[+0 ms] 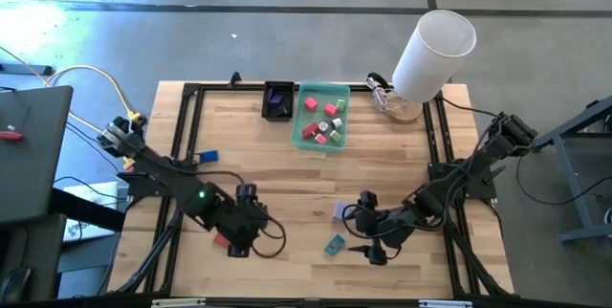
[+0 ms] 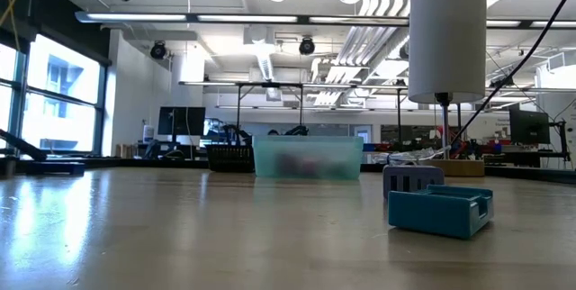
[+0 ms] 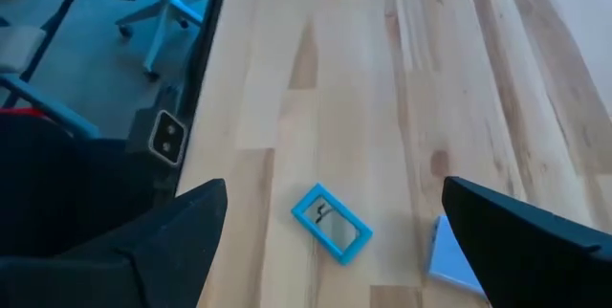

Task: Pick & Place Office items
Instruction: Put the blue digital clock into the black bin

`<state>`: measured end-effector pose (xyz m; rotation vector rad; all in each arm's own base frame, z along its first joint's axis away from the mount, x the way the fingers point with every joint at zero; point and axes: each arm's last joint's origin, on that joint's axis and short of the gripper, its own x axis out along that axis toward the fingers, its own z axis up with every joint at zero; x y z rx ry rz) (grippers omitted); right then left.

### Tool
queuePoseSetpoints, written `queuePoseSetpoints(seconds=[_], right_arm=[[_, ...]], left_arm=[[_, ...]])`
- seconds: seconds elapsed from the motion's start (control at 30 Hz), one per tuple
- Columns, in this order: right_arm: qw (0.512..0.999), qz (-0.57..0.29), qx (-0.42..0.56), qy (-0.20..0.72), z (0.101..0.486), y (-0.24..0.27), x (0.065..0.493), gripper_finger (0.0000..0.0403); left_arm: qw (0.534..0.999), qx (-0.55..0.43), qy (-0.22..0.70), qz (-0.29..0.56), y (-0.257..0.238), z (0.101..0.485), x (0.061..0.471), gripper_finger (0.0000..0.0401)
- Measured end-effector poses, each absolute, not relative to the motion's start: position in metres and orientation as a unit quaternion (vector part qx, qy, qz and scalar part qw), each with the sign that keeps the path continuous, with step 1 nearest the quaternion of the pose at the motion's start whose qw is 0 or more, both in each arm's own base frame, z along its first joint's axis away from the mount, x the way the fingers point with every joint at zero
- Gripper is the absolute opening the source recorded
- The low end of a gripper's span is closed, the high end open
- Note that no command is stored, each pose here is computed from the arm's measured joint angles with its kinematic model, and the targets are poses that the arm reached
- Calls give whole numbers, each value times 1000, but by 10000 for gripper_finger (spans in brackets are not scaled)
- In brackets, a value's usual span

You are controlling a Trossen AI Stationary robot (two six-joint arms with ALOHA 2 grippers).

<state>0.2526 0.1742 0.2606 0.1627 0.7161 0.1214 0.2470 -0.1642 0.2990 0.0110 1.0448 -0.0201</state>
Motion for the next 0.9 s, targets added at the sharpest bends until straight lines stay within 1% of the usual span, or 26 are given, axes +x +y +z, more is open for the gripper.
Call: queuePoseSetpoints(seconds=[0.13,0.23,0.3,0.47,0.57,0.6,0.67,0.73,0.8,0.83,0.9], right_arm=[[931,65,76,350,261,176,251,375],[935,72,60,342,262,176,253,375],[938,77,39,334,263,173,255,375],[948,78,-13,308,266,159,268,375],[949,74,-69,297,272,141,276,375],[950,78,-71,294,277,134,280,375],[951,115,-44,285,290,121,285,375],[951,171,-20,256,305,109,288,375],[948,211,-38,234,314,98,287,375],[948,216,-55,226,316,92,286,375],[955,193,-86,210,322,77,286,375]], left_arm=[[848,83,523,-19,-173,279,252,284],[837,122,533,-27,-174,270,258,284],[840,136,526,-8,-173,266,262,284],[843,108,526,34,-170,264,263,284],[841,124,526,39,-169,264,263,284],[841,131,524,46,-167,264,263,284],[845,140,512,70,-163,265,266,284],[849,135,502,98,-157,266,270,284],[848,131,501,114,-150,266,273,284],[847,131,502,121,-147,266,275,284],[843,122,506,134,-139,266,277,284]])
